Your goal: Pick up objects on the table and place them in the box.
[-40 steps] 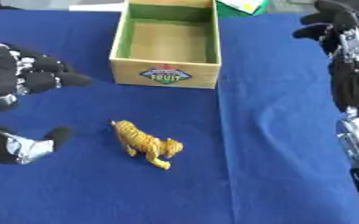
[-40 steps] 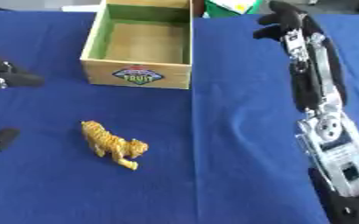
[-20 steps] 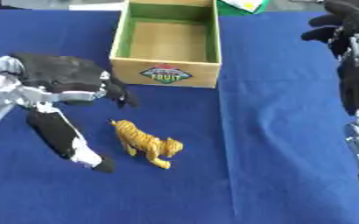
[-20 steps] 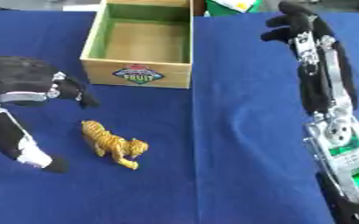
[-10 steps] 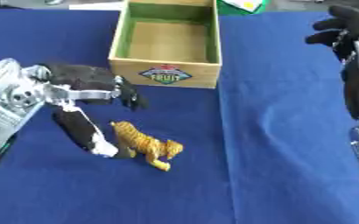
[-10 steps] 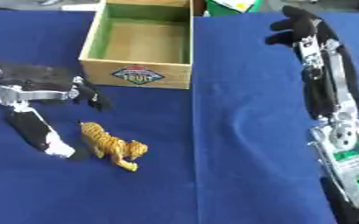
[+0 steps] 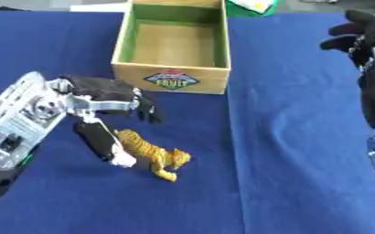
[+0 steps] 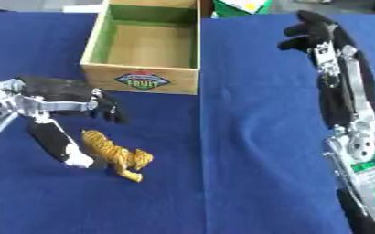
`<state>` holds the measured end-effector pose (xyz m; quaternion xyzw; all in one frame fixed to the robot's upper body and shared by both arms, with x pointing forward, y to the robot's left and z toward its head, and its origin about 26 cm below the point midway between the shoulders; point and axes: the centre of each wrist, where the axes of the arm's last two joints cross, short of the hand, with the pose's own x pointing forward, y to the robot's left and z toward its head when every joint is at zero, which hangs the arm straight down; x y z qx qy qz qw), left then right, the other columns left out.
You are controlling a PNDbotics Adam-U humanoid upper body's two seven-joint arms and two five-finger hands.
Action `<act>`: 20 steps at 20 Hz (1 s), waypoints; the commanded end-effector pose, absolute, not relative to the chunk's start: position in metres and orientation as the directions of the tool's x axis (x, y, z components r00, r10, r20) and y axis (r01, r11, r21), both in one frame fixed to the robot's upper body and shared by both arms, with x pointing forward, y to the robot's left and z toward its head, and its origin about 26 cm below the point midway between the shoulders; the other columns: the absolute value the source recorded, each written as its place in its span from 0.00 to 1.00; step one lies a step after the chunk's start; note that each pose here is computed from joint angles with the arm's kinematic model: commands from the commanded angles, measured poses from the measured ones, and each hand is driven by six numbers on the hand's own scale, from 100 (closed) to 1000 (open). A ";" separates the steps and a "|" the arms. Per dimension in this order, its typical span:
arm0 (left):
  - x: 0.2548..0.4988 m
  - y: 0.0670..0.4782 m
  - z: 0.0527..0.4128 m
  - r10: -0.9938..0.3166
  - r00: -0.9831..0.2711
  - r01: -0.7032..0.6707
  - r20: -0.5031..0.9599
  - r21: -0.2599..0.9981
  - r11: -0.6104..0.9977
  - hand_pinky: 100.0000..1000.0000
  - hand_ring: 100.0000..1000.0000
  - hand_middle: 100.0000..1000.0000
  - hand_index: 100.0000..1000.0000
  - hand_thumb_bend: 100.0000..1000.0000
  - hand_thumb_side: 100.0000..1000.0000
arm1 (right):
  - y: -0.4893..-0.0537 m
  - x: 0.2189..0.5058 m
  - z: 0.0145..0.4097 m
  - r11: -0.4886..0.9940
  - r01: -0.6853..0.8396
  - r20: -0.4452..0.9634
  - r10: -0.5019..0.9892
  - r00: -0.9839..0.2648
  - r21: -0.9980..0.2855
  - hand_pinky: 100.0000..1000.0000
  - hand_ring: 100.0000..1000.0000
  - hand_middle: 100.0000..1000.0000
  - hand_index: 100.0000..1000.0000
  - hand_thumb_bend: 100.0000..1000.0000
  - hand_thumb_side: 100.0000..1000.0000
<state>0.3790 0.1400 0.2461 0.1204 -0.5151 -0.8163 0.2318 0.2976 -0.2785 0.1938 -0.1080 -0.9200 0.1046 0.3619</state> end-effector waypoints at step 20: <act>0.390 0.148 0.215 -0.539 -0.841 0.286 0.043 0.882 -0.375 0.37 0.49 0.37 0.58 0.00 0.09 | -0.279 0.295 0.202 0.958 0.128 0.623 0.266 -0.736 -0.258 0.79 0.62 0.62 0.83 0.00 0.87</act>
